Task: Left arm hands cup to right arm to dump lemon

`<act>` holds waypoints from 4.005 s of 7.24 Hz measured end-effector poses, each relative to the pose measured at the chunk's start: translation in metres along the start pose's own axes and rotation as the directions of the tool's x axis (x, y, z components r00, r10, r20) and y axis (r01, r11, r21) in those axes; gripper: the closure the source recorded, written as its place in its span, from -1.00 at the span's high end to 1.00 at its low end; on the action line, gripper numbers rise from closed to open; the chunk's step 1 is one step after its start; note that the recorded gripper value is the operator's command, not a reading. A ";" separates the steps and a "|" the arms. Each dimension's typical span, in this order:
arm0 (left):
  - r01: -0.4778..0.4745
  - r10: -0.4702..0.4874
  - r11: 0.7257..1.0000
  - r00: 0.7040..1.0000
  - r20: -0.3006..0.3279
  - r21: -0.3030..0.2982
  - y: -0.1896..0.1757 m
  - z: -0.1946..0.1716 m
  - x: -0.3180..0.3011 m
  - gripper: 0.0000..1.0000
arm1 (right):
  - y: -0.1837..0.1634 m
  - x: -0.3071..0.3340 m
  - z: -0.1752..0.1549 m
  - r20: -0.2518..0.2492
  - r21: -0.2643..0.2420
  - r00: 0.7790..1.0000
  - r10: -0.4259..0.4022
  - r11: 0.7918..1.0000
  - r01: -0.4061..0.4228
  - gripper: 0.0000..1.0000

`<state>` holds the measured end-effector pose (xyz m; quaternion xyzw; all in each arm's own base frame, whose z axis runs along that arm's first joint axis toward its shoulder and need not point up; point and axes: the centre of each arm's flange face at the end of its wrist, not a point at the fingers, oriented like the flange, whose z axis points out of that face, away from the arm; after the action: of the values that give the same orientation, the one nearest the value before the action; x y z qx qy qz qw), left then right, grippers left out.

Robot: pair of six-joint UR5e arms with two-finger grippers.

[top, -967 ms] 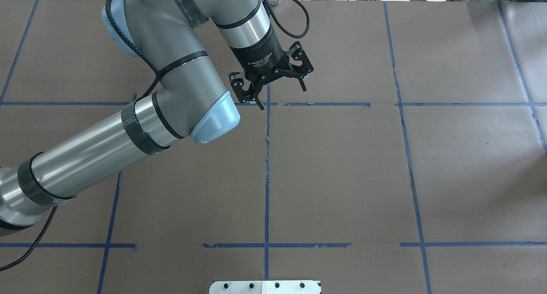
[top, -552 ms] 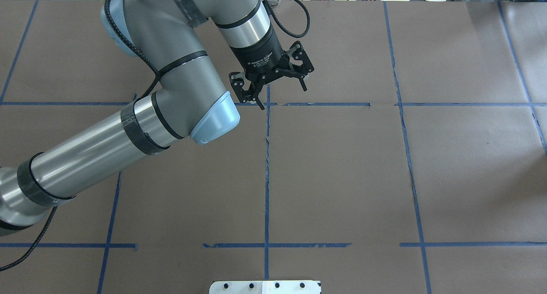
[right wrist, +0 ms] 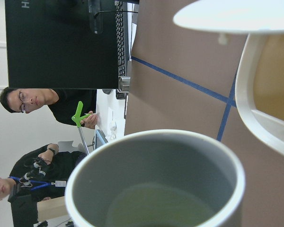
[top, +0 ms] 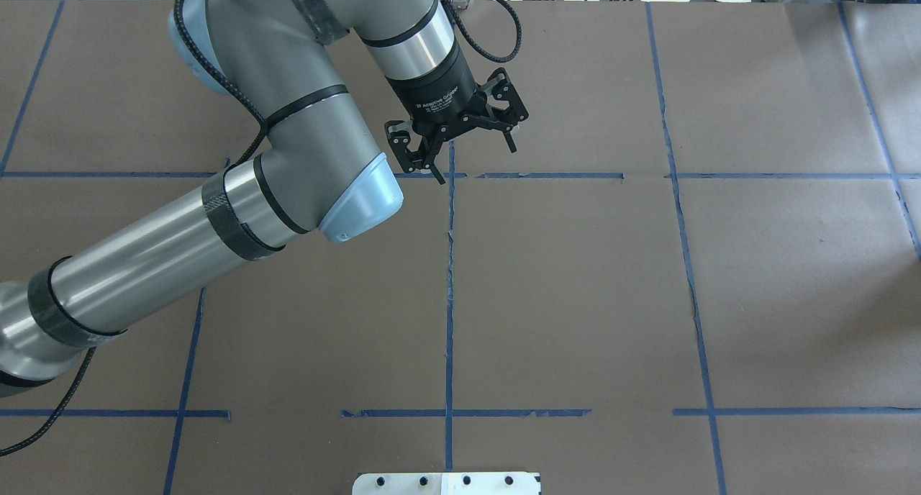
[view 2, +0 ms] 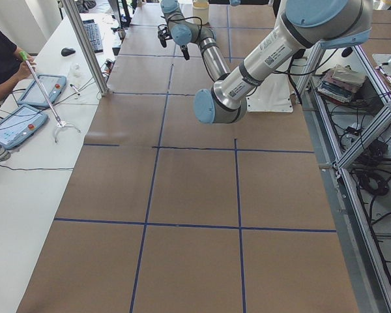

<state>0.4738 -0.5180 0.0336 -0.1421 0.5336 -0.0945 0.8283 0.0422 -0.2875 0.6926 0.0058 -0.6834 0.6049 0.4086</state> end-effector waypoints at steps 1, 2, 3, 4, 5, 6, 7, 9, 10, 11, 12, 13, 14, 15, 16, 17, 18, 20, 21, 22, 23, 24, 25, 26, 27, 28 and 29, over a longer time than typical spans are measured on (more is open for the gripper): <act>0.000 0.000 1.000 1.000 0.000 0.000 0.000 0.000 -0.001 1.00 | -0.006 -0.006 0.001 0.030 0.006 0.994 0.105 0.994 -0.105 -0.39; -0.001 0.001 1.000 1.000 0.000 0.000 0.000 0.000 -0.001 1.00 | -0.015 -0.012 0.003 0.058 0.013 0.978 0.200 0.979 -0.201 -0.38; -0.001 0.001 1.000 1.000 0.000 0.000 0.000 0.000 -0.001 1.00 | -0.020 -0.016 0.005 0.077 0.007 0.950 0.302 0.953 -0.304 -0.37; -0.001 0.001 1.000 1.000 0.000 0.000 0.000 0.000 -0.001 1.00 | -0.025 -0.015 0.002 0.089 -0.009 0.912 0.401 0.916 -0.402 -0.37; -0.001 0.001 1.000 1.000 0.000 0.000 0.000 0.000 -0.001 1.00 | -0.031 -0.009 -0.003 0.099 -0.029 0.867 0.489 0.872 -0.488 -0.36; -0.002 0.002 1.000 1.000 0.000 0.000 0.000 0.000 -0.001 1.00 | -0.036 -0.005 -0.007 0.108 -0.047 0.826 0.554 0.832 -0.552 -0.35; -0.003 0.003 1.000 1.000 0.000 0.003 0.000 0.000 -0.001 1.00 | -0.040 -0.003 -0.007 0.111 -0.056 0.792 0.600 0.799 -0.598 -0.32; -0.004 0.004 1.000 1.000 0.000 0.013 -0.001 0.000 -0.001 1.00 | -0.042 -0.006 0.000 0.106 -0.081 0.729 0.676 0.737 -0.671 -0.29; -0.004 0.004 1.000 1.000 0.000 0.014 -0.001 0.000 -0.001 1.00 | -0.041 -0.007 0.000 0.101 -0.100 0.705 0.702 0.713 -0.694 -0.29; -0.004 0.004 1.000 1.000 0.000 0.015 -0.001 0.000 -0.001 1.00 | -0.040 -0.006 -0.004 0.095 -0.119 0.683 0.724 0.689 -0.715 -0.29; -0.004 0.004 1.000 1.000 0.000 0.015 -0.001 0.000 -0.001 1.00 | -0.038 -0.005 -0.007 0.088 -0.137 0.668 0.739 0.673 -0.727 -0.29; -0.003 0.003 1.000 1.000 0.001 0.016 -0.002 0.000 -0.001 1.00 | -0.035 -0.006 -0.009 0.081 -0.159 0.665 0.742 0.669 -0.727 -0.26; -0.004 0.004 1.000 1.000 0.000 0.016 -0.001 -0.001 -0.001 1.00 | -0.029 -0.012 -0.007 0.074 -0.186 0.675 0.734 0.675 -0.714 -0.27; -0.005 0.005 1.000 1.000 -0.002 0.017 -0.001 -0.002 0.000 1.00 | -0.019 -0.023 0.000 0.069 -0.217 0.704 0.707 0.699 -0.681 -0.27; -0.006 0.006 1.000 1.000 -0.003 0.017 0.000 -0.003 0.000 1.00 | -0.006 -0.035 0.006 0.068 -0.246 0.745 0.664 0.735 -0.632 -0.25; -0.006 0.006 1.000 1.000 -0.004 0.017 0.000 -0.003 0.000 1.00 | 0.003 -0.044 0.016 0.066 -0.258 0.772 0.632 0.758 -0.599 -0.21; -0.006 0.006 1.000 1.000 -0.005 0.017 0.001 -0.004 0.000 1.00 | 0.011 -0.055 0.036 0.060 -0.250 0.789 0.612 0.774 -0.581 -0.21; -0.008 0.008 1.000 1.000 -0.008 0.020 0.000 -0.007 0.000 1.00 | 0.029 -0.080 0.084 0.053 -0.221 0.817 0.574 0.805 -0.551 -0.21; -0.007 0.007 1.000 1.000 -0.011 0.024 -0.001 -0.009 0.000 1.00 | 0.040 -0.089 0.109 0.058 -0.203 0.823 0.565 0.814 -0.544 -0.21; -0.006 0.007 1.000 1.000 -0.013 0.027 -0.002 -0.012 0.000 1.00 | 0.057 -0.096 0.137 0.070 -0.184 0.827 0.557 0.822 -0.538 -0.21; -0.006 0.006 1.000 1.000 -0.015 0.029 -0.002 -0.014 0.000 1.00 | 0.079 -0.100 0.163 0.084 -0.166 0.845 0.528 0.843 -0.511 -0.23; -0.004 0.004 1.000 1.000 -0.016 0.031 -0.003 -0.015 -0.001 1.00 | 0.103 -0.106 0.189 0.091 -0.157 0.884 0.459 0.883 -0.443 -0.23; -0.001 0.002 0.999 1.000 -0.016 0.035 -0.006 -0.017 -0.003 1.00 | 0.126 -0.111 0.213 0.095 -0.164 0.935 0.343 0.931 -0.325 -0.23; 0.003 -0.002 0.999 1.000 -0.018 0.041 -0.009 -0.020 -0.004 1.00 | 0.149 -0.108 0.234 0.096 -0.180 0.978 0.187 0.969 -0.168 -0.22; 0.006 -0.005 0.999 1.000 -0.020 0.048 -0.012 -0.024 -0.005 1.00 | 0.171 -0.101 0.251 0.100 -0.200 0.995 0.026 0.980 -0.005 -0.22; 0.008 -0.007 0.999 1.000 -0.021 0.053 -0.015 -0.027 -0.006 1.00 | 0.189 -0.095 0.264 0.106 -0.213 0.987 -0.117 0.967 0.138 -0.20; 0.009 -0.008 0.998 1.000 -0.022 0.055 -0.016 -0.028 -0.006 1.00 | 0.206 -0.090 0.275 0.113 -0.222 0.962 -0.249 0.937 0.268 -0.20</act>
<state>0.4454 -0.5353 0.0332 -0.1204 0.5389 -0.1142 0.8258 -0.1531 -0.5051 0.4898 0.0723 -0.7598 0.4601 0.4536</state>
